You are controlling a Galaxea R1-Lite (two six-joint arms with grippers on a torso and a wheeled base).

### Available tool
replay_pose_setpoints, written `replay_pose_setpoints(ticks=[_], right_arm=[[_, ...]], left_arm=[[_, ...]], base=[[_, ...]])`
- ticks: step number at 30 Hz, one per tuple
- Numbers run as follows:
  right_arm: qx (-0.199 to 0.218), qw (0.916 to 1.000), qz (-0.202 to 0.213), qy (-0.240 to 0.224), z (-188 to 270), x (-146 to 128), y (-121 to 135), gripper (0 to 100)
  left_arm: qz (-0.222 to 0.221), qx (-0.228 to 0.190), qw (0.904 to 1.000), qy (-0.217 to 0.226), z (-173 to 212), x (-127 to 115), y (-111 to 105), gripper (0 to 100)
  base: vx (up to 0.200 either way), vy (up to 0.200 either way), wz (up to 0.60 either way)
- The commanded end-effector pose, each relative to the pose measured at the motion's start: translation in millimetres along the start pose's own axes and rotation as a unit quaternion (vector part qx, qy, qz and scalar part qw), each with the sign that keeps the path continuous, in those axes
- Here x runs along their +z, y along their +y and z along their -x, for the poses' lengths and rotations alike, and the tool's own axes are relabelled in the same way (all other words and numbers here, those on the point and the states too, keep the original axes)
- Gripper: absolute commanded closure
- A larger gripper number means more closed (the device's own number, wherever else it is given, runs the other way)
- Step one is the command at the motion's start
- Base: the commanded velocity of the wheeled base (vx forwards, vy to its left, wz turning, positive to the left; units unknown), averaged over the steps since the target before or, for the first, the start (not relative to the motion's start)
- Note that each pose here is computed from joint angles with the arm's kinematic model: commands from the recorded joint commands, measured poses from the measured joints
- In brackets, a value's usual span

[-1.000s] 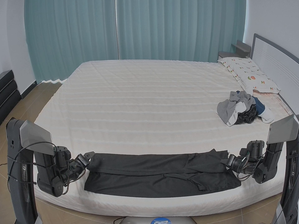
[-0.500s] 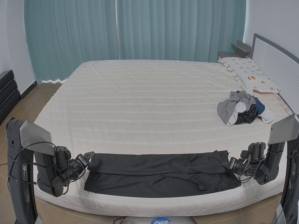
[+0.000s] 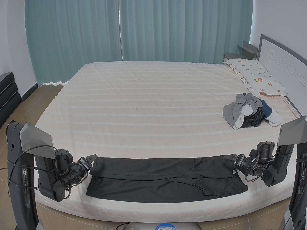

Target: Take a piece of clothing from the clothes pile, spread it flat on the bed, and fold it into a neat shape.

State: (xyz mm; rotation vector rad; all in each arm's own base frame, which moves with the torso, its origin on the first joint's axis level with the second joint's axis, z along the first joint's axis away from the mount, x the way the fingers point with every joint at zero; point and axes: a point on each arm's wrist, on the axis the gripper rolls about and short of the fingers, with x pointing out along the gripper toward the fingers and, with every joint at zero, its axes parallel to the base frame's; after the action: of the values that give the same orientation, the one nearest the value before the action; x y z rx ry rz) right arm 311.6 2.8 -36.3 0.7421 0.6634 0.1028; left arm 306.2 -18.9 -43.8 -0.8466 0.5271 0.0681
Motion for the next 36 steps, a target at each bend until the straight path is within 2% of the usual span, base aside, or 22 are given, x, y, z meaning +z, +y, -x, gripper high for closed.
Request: replay_pose_setpoints(ticks=[1,5,6,9,14,17,23,27,36], right_arm=[[0.015,0.9984,-0.033,-0.044,1.2,24.8,2.1,0],[0.023,0.9947,-0.083,-0.056,-5.8,34.7,1.3,0],[0.025,0.9944,-0.086,-0.056,-6.4,35.0,1.3,0],[0.023,0.9944,-0.087,-0.054,-7.4,33.8,0.0,0],[0.018,0.9950,-0.089,-0.042,-12.5,26.8,-2.8,0],[0.018,0.9955,-0.087,-0.033,-15.2,22.0,-0.9,0],[0.014,0.9957,-0.088,-0.026,-16.0,20.4,-1.0,0],[0.007,0.9955,-0.092,-0.021,-17.0,21.2,-1.0,0],[0.008,0.9956,-0.091,-0.020,-17.2,20.9,-0.6,0]], left_arm=[[-0.003,-0.020,0.9996,-0.017,5.0,9.2,-11.8,0],[-0.020,-0.050,0.9983,-0.023,7.9,12.2,-31.2,0],[-0.028,-0.054,0.9979,-0.025,6.1,13.0,-33.5,0],[-0.097,-0.040,0.9942,-0.021,-6.0,18.7,-35.9,0],[-0.103,-0.033,0.9942,-0.006,-19.8,22.7,-41.6,0],[-0.109,0.005,0.9934,0.034,-32.9,20.1,-37.2,0],[-0.110,0.026,0.9919,0.058,-36.8,16.1,-30.5,0],[-0.149,0.045,0.9843,0.083,-30.4,4.4,-17.3,0],[-0.204,0.018,0.9693,0.135,-27.8,-9.9,-6.2,0]], base=[[0.000,0.000,0.00],[0.000,0.000,0.00],[0.000,0.000,0.00],[0.000,0.000,0.00],[0.000,0.000,0.00],[0.000,0.000,0.00],[0.000,0.000,0.00],[0.000,0.000,0.00],[0.000,0.000,0.00]])
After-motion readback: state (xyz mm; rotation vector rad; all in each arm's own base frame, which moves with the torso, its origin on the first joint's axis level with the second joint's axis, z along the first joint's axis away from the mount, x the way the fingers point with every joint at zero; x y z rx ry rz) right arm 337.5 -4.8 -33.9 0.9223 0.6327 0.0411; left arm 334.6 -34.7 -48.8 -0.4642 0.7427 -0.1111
